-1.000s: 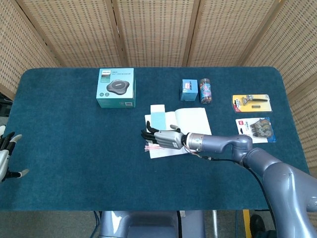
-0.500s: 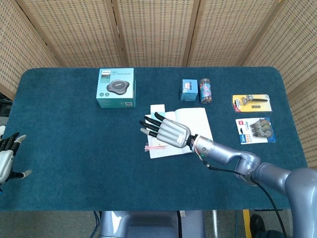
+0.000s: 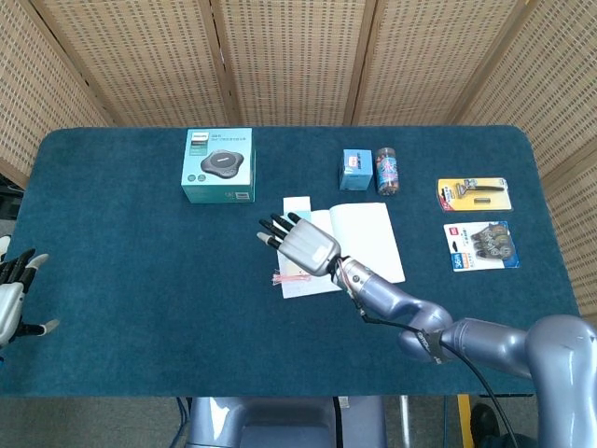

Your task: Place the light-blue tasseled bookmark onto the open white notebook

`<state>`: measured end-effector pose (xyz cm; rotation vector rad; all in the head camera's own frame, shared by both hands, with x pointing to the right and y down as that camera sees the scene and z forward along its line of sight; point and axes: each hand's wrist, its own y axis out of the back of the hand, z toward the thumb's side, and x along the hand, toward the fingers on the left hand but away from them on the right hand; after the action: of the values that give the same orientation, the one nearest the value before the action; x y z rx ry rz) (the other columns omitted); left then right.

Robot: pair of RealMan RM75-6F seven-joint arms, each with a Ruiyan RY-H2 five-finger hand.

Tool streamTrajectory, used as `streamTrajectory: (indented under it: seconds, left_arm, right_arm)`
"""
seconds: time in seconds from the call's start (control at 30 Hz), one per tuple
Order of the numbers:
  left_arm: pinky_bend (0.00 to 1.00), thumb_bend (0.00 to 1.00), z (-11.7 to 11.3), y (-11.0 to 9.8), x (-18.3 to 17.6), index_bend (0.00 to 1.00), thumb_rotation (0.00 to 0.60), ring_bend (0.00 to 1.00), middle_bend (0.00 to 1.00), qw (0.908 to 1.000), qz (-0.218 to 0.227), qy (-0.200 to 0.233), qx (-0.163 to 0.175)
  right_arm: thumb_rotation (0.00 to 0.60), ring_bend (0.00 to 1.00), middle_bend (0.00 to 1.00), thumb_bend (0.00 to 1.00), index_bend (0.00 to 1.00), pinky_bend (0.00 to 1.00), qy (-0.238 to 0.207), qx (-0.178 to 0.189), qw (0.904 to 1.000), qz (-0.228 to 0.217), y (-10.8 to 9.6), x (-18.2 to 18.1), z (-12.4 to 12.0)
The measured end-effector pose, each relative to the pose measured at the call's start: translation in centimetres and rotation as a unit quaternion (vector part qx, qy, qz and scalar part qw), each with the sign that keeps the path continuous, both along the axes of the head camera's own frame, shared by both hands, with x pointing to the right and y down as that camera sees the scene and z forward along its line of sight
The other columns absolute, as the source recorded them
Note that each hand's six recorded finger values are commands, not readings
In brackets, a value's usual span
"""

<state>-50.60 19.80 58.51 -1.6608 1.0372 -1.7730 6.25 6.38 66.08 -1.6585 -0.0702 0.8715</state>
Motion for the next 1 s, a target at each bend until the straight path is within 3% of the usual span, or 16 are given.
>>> streamTrajectory:
  seconds: [0.13, 0.33, 0.6, 1.0]
  left_arm:
    - [0.00, 0.00, 0.0, -0.1, -0.2, 0.00, 0.600, 0.00, 0.00, 1.0000, -0.004, 0.001, 0.000]
    - [0.00, 0.00, 0.0, -0.1, -0.3, 0.00, 0.600, 0.00, 0.00, 1.0000, -0.005, 0.001, -0.001]
    - [0.00, 0.00, 0.2, -0.2, -0.4, 0.00, 0.600, 0.00, 0.00, 1.0000, -0.006, 0.000, -0.004]
    - [0.00, 0.00, 0.3, -0.2, -0.3, 0.00, 0.600, 0.00, 0.00, 1.0000, -0.005, 0.000, -0.006]
  right_arm:
    - [0.600, 0.00, 0.00, 1.00, 0.00, 0.11, 0.037, 0.016, 0.9988, -0.027, 0.9, -0.8, 1.5]
    - [0.600, 0.00, 0.00, 1.00, 0.00, 0.01, 0.075, -0.001, 0.9970, -0.021, 1.3, -0.8, 3.1]
    - [0.600, 0.00, 0.00, 1.00, 0.00, 0.00, 0.113, -0.032, 0.9931, -0.006, 1.8, -0.2, 4.7]
    - [0.600, 0.00, 0.00, 1.00, 0.00, 0.00, 0.138, -0.016, 0.9901, -0.021, 2.0, 0.6, 5.8]
